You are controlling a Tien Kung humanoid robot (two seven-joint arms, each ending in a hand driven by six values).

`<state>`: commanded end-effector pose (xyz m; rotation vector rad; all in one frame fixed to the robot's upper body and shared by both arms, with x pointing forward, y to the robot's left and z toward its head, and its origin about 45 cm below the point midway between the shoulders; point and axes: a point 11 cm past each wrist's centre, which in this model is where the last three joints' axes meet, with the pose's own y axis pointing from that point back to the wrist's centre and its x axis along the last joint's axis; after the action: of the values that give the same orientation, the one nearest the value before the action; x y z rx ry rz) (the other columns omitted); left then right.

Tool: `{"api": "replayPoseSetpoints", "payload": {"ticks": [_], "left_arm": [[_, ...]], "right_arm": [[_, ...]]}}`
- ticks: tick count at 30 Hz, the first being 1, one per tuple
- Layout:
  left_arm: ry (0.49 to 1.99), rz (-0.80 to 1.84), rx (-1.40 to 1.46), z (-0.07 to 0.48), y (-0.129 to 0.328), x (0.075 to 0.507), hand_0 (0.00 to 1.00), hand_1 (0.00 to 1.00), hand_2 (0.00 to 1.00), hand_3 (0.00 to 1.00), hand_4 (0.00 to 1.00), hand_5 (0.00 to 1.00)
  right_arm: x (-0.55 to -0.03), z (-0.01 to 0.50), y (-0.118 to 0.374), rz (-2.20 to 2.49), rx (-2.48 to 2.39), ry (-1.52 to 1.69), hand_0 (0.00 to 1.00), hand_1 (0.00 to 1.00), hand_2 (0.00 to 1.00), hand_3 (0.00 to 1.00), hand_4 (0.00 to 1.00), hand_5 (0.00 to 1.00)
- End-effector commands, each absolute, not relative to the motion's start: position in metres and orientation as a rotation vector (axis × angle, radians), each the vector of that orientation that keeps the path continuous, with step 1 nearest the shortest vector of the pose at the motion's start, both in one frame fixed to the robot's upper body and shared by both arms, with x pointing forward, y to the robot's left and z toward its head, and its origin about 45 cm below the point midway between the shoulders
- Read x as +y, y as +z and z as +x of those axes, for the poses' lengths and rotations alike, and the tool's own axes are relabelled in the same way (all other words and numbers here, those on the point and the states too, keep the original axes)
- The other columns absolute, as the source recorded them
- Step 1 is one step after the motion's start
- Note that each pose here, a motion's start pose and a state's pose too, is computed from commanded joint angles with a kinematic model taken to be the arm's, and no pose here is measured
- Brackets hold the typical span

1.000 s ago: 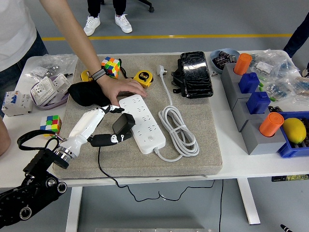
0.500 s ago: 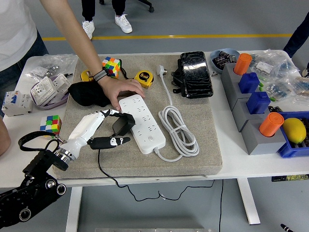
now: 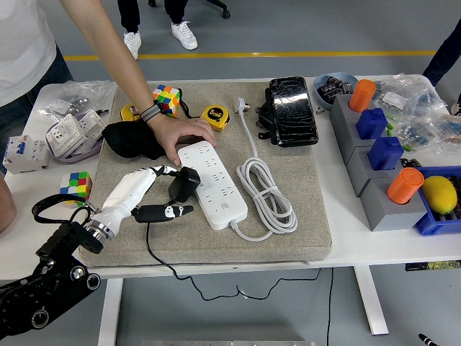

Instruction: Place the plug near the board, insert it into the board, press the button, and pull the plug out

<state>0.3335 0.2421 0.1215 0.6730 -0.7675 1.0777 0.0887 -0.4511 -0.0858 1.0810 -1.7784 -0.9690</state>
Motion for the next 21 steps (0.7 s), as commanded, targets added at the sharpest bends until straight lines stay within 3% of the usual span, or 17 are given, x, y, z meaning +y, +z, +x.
{"api": "replayPoseSetpoints", "payload": {"ticks": [21], "left_arm": [[1.053, 0.637, -0.797, 0.338, 0.13, 0.226, 0.793, 0.789, 0.755, 0.705, 0.998, 0.587]], "right_arm": [[-0.451, 0.089, -0.085, 1.083, -1.784, -0.967, 0.575, 0.639, 0.605, 0.537, 0.922, 0.474]]}}
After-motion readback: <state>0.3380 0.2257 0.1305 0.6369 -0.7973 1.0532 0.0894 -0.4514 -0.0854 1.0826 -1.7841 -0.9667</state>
